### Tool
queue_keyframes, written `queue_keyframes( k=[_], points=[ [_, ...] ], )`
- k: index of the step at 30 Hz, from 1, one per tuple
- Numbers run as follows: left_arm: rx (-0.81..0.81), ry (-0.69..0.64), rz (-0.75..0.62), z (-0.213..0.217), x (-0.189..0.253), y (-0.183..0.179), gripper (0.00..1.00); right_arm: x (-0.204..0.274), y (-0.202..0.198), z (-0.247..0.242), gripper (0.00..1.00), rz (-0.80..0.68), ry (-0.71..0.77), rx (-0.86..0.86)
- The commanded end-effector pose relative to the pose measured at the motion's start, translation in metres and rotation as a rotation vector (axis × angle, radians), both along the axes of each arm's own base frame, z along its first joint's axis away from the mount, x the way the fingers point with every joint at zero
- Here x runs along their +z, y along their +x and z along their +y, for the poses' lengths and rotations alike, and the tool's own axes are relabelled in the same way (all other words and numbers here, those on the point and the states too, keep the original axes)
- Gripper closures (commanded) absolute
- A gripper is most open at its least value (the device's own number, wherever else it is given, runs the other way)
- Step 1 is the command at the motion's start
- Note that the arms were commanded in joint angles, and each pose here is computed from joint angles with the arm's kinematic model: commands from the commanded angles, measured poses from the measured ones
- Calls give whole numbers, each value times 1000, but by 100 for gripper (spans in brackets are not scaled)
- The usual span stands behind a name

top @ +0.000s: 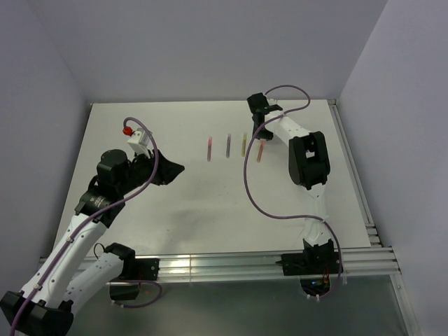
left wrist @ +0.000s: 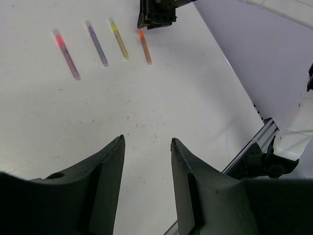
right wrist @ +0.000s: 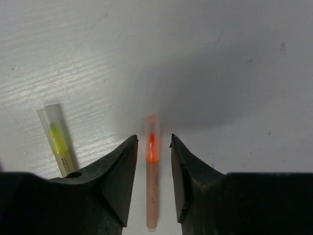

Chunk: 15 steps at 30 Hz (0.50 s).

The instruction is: Insert the pens into the pen caps

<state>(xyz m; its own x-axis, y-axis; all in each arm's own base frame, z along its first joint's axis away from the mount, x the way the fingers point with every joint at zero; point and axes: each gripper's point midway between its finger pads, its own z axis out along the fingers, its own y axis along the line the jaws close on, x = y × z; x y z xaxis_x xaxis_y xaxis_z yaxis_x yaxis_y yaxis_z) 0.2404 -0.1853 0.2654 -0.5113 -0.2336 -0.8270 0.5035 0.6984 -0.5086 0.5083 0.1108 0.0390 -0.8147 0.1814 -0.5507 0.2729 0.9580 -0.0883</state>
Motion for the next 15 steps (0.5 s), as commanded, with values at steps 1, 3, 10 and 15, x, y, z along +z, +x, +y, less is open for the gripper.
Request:
queue_keyframes(
  k=[1,3,10,15],
  points=[
    [-1,1,-32,1,5,3,53,19,7,-7,56,-40,-11,-8],
    [-1,2,-33,1,5,3,53,22,6,-6,50,-48,-9,-2],
    [4,7,-31,2,4,4,53,78,-3,-7,44,-150,33,-9],
    [22,8,-55,7,10,1,53,142,-28,4,35,-303,149,42]
  ],
)
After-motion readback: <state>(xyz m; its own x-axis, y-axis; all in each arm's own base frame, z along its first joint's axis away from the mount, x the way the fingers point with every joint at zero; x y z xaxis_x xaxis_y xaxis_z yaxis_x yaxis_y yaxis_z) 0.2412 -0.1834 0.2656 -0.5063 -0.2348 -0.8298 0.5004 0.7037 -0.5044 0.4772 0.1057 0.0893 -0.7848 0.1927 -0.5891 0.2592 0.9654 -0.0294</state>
